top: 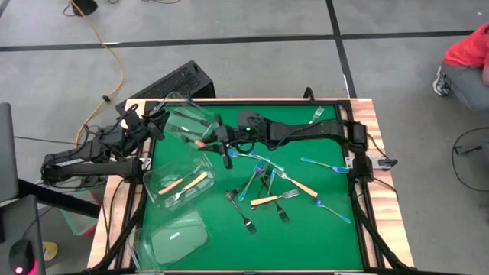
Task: Sort silverware by color (type)
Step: Put the orange fork into the middle transparent bin
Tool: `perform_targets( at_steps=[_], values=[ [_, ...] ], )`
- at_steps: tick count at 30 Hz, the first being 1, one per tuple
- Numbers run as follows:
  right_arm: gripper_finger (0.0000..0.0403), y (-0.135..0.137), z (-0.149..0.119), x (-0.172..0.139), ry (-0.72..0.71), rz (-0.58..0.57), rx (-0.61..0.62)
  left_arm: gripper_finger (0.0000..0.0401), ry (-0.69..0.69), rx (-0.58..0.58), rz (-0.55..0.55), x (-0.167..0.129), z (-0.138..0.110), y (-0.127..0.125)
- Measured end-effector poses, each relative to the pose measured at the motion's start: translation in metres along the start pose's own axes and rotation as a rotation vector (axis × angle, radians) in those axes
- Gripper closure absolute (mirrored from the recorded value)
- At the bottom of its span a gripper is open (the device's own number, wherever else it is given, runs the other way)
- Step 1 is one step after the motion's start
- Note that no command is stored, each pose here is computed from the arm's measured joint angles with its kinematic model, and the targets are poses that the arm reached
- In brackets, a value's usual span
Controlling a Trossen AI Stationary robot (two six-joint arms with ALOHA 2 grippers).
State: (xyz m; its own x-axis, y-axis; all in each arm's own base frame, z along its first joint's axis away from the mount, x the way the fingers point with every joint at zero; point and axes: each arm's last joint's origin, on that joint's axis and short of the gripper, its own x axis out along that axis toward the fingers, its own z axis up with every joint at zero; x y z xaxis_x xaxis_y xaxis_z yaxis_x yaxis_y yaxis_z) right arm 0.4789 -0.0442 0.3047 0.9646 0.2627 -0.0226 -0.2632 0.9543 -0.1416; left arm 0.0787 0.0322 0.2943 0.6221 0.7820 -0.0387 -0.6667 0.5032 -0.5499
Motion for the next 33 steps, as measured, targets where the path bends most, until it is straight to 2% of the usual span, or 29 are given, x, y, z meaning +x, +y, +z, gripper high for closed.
perform_targets(
  at_steps=[6, 10, 14, 20, 27, 31, 33],
  values=[
    [0.0329, 0.0, -0.01, 0.042, -0.021, 0.107, 0.006, 0.0229, 0.0, 0.0, 0.001, 0.0, 0.0, 0.0],
    [0.0329, 0.0, -0.012, 0.059, -0.03, 0.2, 0.01, 0.0229, -0.001, 0.001, 0.003, 0.0, 0.0, 0.0],
    [0.0329, -0.002, -0.028, 0.074, 0.002, 0.259, 0.038, 0.0229, -0.003, 0.002, 0.005, 0.0, 0.0, 0.0],
    [0.0329, -0.003, -0.054, 0.09, 0.087, 0.289, 0.071, 0.0229, -0.002, 0.006, 0.006, 0.0, 0.0, 0.0],
    [0.0329, 0.008, -0.101, 0.103, 0.245, 0.327, 0.12, 0.0229, 0.007, 0.016, 0.013, 0.0, -0.001, 0.001],
    [0.0329, 0.014, -0.112, 0.105, 0.31, 0.321, 0.13, 0.0229, 0.009, 0.018, 0.014, 0.0, -0.001, 0.001],
    [0.0329, 0.018, -0.115, 0.105, 0.349, 0.294, 0.089, 0.0229, 0.009, 0.018, 0.015, 0.0, -0.001, 0.001]
  ],
)
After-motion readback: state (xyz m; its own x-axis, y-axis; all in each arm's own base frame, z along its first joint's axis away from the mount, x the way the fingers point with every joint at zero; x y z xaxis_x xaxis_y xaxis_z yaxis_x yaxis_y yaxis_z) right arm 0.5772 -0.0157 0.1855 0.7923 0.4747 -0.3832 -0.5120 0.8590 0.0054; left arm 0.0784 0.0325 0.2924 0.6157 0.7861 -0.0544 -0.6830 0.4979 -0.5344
